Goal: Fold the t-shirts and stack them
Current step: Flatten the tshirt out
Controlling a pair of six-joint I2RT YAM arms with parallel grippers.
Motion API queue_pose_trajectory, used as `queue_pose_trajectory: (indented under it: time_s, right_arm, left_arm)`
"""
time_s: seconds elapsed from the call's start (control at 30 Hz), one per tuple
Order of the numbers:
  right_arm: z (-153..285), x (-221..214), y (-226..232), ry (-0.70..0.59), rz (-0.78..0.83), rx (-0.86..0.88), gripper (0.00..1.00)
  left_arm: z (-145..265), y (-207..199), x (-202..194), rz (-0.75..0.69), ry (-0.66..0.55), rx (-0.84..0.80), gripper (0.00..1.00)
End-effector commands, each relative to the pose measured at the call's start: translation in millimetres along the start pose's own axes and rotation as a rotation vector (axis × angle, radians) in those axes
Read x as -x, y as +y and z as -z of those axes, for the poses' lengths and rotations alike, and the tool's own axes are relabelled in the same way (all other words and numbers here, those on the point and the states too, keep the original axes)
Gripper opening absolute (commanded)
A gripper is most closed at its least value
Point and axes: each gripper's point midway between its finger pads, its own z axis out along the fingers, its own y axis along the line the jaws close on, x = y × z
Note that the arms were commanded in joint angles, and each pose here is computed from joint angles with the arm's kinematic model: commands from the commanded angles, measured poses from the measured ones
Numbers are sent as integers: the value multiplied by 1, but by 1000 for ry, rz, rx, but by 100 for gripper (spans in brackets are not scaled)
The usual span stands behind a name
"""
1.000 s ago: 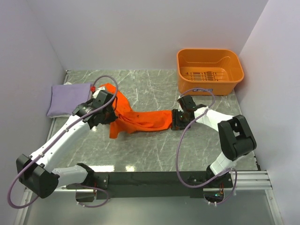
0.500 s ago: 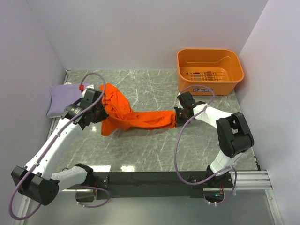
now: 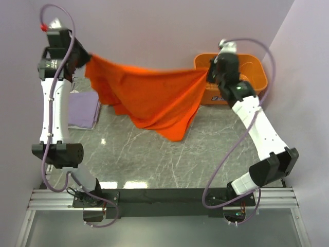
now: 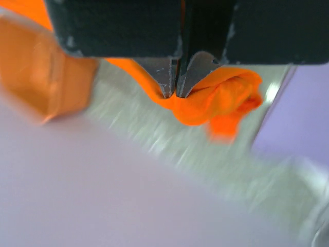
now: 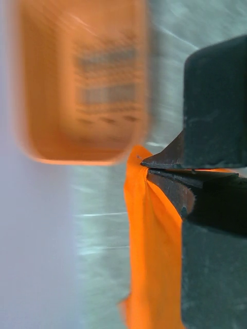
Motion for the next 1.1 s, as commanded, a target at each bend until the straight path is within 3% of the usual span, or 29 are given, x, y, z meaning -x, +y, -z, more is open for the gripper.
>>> queue_pose_trajectory:
  time_s: [0.0,0.07,0.2,0.23,0.27,0.3,0.37,0.43,0.47,0.7,0.9,1.0,1.07]
  right_arm:
    - [35,99,-26,-252,38,-101,0]
    - [54,129,-29,-345,37,-109,0]
    - [99,157,-34,-480,56,-85,0]
    - [109,159,-36,-504,52,-79,0]
    - [140,172,-40,-584,26,-68,0]
    - [141,161,-42,-581,34,-64,0]
    - [181,169,-49,-672,10,-42,0]
    - [192,156,-54,-686,13,-40,0]
    - [216,156,-60,-727,1,-37,0]
    - [276,131,-75,-813,26,1,0]
    - [297,132,-78,-823,81,0,0]
    - [275,125,-70,-745,142,15,0]
    - [247,114,-62,-664,176,26,0]
  left_arm:
    - [32,-20,60,52,-135,-153,1]
    - [60,-25,94,84,-244,-252,1]
    - [95,-23,95,62,-295,-302,1]
    - [122,-28,97,45,-335,-328,1]
    - [135,-29,101,31,-369,-341,1]
    - [140,-24,95,17,-375,-331,1]
    - [183,-26,99,-9,-464,-347,1]
    - [223,-28,99,-40,-545,-369,1]
    - [234,-28,99,-48,-566,-373,1]
    - [325,-27,96,-123,-715,-370,1]
    - [340,-23,97,-168,-742,-335,1]
    - [307,-20,90,-185,-664,-326,1]
    - [264,-16,78,-186,-564,-322,1]
